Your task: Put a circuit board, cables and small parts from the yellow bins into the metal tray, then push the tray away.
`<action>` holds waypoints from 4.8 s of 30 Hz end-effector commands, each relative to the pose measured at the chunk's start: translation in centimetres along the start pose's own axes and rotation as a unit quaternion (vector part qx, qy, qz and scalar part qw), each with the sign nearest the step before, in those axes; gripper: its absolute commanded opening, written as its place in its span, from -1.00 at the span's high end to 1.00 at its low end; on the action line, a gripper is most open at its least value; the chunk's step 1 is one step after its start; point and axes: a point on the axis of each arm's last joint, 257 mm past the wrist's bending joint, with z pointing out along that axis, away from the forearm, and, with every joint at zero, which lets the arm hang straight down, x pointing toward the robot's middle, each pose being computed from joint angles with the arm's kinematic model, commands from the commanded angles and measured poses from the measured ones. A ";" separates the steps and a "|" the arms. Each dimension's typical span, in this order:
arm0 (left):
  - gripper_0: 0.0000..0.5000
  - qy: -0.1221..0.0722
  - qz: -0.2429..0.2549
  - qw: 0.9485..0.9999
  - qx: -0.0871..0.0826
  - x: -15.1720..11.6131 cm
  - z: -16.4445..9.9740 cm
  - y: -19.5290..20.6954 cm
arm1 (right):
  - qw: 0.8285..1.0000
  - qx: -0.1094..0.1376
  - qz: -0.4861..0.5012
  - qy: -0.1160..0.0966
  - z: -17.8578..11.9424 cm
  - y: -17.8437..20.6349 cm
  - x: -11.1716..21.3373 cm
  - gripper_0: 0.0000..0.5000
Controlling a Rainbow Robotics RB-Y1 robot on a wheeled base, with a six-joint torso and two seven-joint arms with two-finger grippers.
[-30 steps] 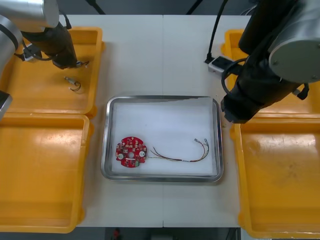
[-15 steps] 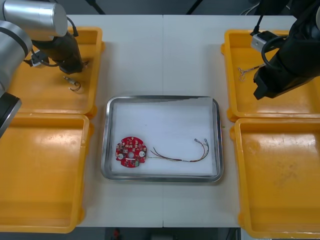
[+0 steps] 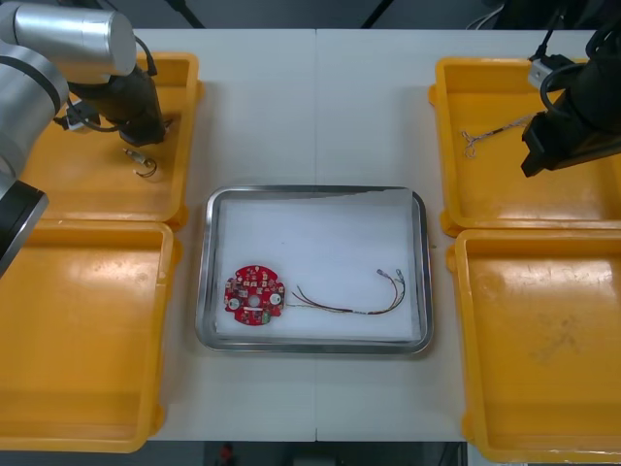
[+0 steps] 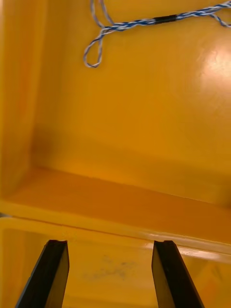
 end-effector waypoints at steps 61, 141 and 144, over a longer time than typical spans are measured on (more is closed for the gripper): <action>1.00 0.030 0.452 0.889 -0.064 1.0 -17.3 0.1 | 0.891 0.171 -0.384 -0.172 7.1 -9.3 -16.3 -1.00; 0.76 0.003 0.619 0.785 -0.039 14.7 -5.2 25.1 | 0.935 0.028 -0.343 -0.087 4.5 -9.9 -8.4 1.00; 0.47 -0.001 0.621 0.783 -0.039 14.4 -5.1 24.9 | 0.939 0.023 -0.333 -0.080 4.9 -10.1 -7.7 1.00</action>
